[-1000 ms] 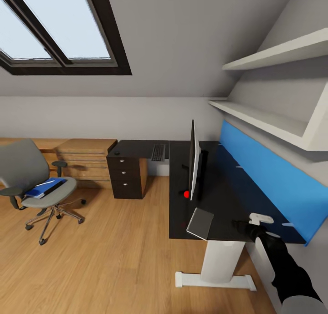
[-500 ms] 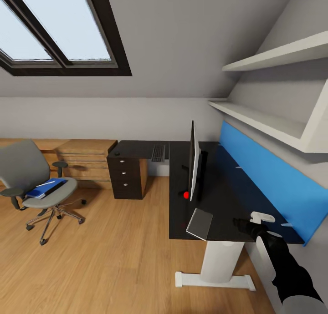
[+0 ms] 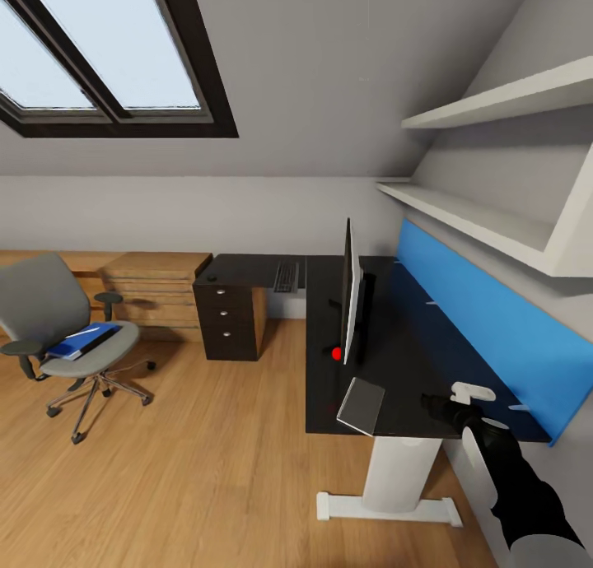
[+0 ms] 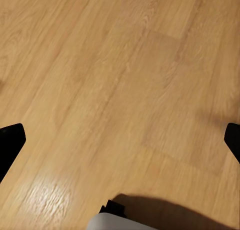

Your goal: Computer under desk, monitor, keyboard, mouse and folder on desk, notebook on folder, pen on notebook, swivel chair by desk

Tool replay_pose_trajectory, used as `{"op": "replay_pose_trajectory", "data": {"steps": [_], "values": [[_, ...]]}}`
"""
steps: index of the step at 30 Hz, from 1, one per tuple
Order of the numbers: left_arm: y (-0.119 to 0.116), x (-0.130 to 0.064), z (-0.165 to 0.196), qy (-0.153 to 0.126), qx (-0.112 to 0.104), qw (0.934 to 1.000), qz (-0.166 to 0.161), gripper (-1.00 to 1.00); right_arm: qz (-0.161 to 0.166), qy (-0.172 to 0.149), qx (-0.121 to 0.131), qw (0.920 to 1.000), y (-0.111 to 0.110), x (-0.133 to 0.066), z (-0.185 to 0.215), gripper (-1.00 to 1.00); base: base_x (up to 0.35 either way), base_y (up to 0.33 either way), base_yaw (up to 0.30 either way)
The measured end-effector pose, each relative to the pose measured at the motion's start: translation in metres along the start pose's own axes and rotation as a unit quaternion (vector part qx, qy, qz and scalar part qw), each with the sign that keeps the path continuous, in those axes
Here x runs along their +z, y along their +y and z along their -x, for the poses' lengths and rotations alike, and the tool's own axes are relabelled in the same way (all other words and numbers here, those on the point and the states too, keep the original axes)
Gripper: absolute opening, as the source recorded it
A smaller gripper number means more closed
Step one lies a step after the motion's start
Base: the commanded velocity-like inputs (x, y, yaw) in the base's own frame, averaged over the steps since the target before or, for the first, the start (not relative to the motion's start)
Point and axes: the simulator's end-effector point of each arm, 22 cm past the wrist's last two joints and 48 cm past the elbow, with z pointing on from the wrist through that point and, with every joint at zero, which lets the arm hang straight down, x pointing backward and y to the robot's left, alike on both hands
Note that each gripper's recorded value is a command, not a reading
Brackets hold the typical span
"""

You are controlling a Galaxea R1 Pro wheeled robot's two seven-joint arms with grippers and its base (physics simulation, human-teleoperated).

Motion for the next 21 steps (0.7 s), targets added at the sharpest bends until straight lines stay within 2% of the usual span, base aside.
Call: {"op": "replay_pose_trajectory", "data": {"steps": [6, 16, 21], "values": [[0.0, 0.0, 0.0, 0.0, -0.001, 1.0, 0.0, 1.0, 0.008, -0.001, -0.011, 0.9999, 0.009, 0.0, 0.0, 1.0, 0.229, 0.0, 0.0], [0.001, 0.0, 0.0, 0.0, -0.001, 1.0, 0.001, 1.0, 0.023, -0.007, -0.033, 0.9992, 0.028, 0.0, 0.0, 1.0, 0.31, 0.001, 0.0], [0.001, 0.0, 0.0, 0.0, -0.001, 1.0, 0.001, 1.0, 0.025, -0.022, -0.038, 0.9987, 0.031, 0.0, 0.005, 1.0, 0.299, 0.075, 0.0]]}}
